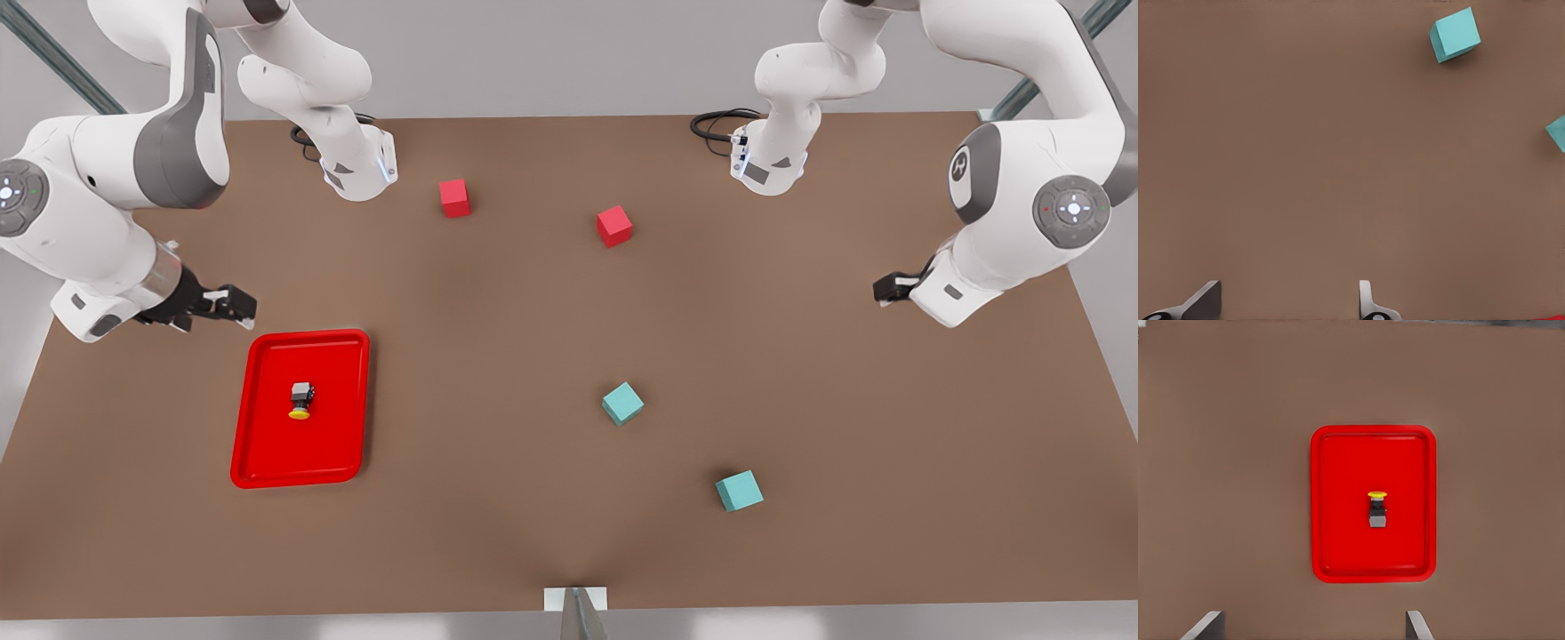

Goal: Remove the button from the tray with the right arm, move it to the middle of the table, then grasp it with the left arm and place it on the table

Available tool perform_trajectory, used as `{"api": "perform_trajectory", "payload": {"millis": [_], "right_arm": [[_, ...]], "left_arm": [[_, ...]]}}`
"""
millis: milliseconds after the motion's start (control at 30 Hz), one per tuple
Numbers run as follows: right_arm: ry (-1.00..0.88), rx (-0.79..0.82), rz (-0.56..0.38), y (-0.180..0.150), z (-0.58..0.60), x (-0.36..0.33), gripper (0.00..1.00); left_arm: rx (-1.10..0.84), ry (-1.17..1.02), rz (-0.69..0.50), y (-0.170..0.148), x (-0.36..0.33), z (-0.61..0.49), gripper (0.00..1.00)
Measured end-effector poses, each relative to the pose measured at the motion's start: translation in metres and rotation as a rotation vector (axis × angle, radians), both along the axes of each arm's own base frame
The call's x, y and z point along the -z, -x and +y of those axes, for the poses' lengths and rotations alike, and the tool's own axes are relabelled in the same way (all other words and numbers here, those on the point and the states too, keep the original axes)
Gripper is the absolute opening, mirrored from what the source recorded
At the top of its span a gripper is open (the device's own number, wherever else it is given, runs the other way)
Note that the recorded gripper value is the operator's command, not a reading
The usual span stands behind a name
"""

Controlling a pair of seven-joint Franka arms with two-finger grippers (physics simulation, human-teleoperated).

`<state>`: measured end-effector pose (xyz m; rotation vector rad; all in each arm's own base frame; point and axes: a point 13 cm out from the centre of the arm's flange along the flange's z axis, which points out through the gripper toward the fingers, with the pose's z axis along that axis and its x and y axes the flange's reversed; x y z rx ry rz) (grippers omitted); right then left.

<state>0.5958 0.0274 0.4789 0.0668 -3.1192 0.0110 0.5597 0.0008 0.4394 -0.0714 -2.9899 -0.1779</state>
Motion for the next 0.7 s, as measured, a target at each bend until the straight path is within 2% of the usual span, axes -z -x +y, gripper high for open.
{"api": "perform_trajectory", "payload": {"millis": [67,200,300,433,567,700], "right_arm": [[0.001,0.001,0.017,-0.005,0.0,0.017,1.0],[0.024,-0.036,0.244,0.007,0.02,0.168,1.0],[0.034,-0.007,0.317,0.025,0.004,0.254,1.0],[0.042,0.055,0.283,0.044,-0.034,0.33,1.0],[0.036,0.141,0.207,0.029,-0.08,0.38,1.0],[0.034,0.163,0.144,0.012,-0.088,0.398,1.0]], "left_arm": [[0.013,0.004,-0.021,-0.005,-0.001,-0.004,1.0],[0.029,0.011,-0.031,-0.013,0.006,-0.009,1.0],[0.036,0.014,-0.03,-0.017,0.012,-0.01,1.0],[0.042,0.016,-0.037,-0.019,0.012,-0.01,1.0],[0.047,0.017,-0.04,-0.02,0.012,-0.011,1.0],[0.054,0.018,-0.041,-0.02,0.012,-0.013,1.0]]}}
